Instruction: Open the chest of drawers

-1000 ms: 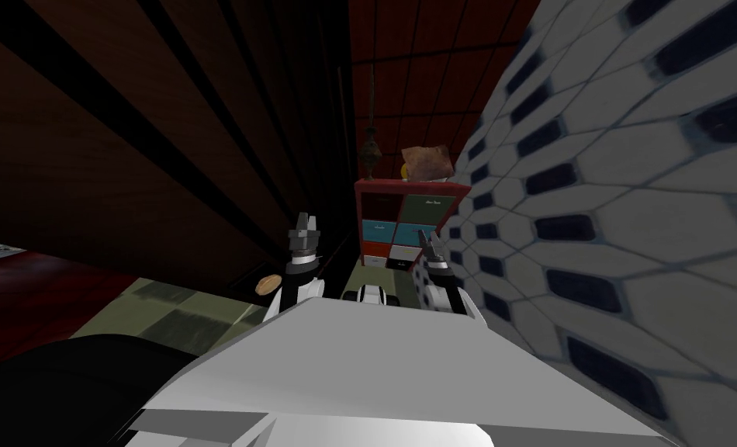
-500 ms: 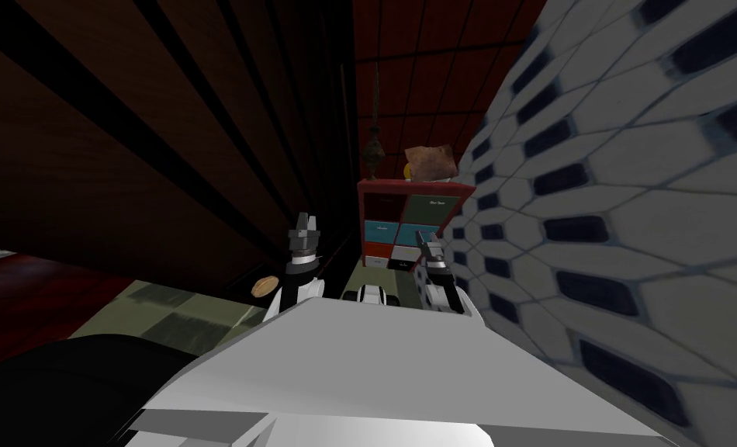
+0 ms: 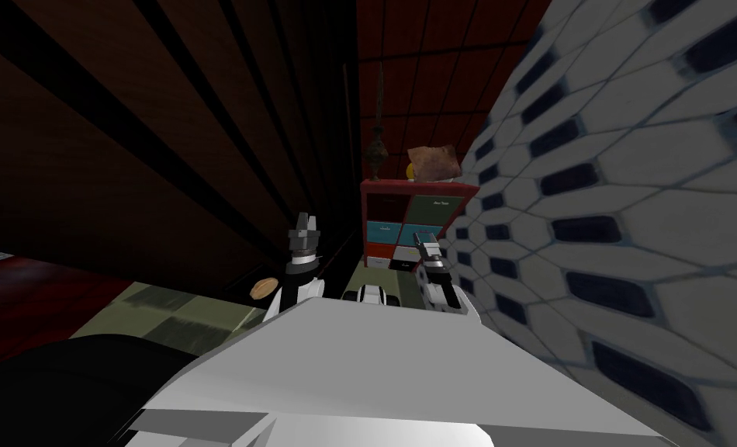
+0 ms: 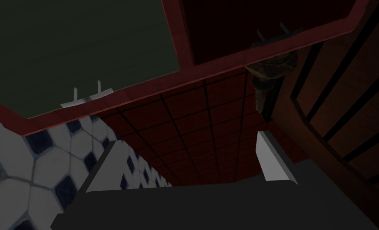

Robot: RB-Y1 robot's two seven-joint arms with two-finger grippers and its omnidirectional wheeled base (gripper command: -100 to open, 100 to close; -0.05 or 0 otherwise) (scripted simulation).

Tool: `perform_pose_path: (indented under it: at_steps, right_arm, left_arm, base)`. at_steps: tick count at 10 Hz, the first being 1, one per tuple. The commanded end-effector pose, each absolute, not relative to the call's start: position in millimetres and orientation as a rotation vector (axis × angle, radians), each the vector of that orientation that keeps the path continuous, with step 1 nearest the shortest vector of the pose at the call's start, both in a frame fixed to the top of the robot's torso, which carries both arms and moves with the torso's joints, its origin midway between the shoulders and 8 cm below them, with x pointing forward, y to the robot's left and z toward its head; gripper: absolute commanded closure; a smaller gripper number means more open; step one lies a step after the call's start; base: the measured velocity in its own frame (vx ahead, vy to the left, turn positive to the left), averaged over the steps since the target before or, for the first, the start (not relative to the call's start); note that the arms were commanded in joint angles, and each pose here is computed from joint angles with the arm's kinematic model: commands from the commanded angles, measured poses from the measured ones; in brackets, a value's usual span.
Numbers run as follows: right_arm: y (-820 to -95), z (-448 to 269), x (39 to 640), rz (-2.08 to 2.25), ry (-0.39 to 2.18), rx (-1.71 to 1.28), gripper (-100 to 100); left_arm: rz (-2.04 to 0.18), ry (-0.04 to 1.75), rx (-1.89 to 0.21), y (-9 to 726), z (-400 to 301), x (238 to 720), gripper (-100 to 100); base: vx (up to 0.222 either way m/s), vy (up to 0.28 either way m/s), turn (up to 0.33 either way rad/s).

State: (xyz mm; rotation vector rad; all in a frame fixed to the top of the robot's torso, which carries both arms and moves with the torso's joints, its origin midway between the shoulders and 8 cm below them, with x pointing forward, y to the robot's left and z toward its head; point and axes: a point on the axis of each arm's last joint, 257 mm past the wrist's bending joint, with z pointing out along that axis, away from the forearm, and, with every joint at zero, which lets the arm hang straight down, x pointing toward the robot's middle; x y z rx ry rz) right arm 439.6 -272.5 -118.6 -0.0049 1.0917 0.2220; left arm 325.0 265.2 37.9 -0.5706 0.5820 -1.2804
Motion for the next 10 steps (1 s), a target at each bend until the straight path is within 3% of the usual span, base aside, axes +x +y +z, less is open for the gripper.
perform_pose_path:
  at_steps: [1, 10]
  right_arm:
    - [-277, -132, 448, 0.148, 1.115, -0.049, -100]
    - [-286, -165, 469, -0.079, 1.164, -0.194, -100]
  left_arm:
    - [-1.28, 0.582, -0.57, 265, 38, 325, 0]
    - [-1.28, 0.582, -0.57, 265, 38, 325, 0]
  base:
    - [0.022, 0.063, -0.021]
    - [0.013, 0.053, -0.014]
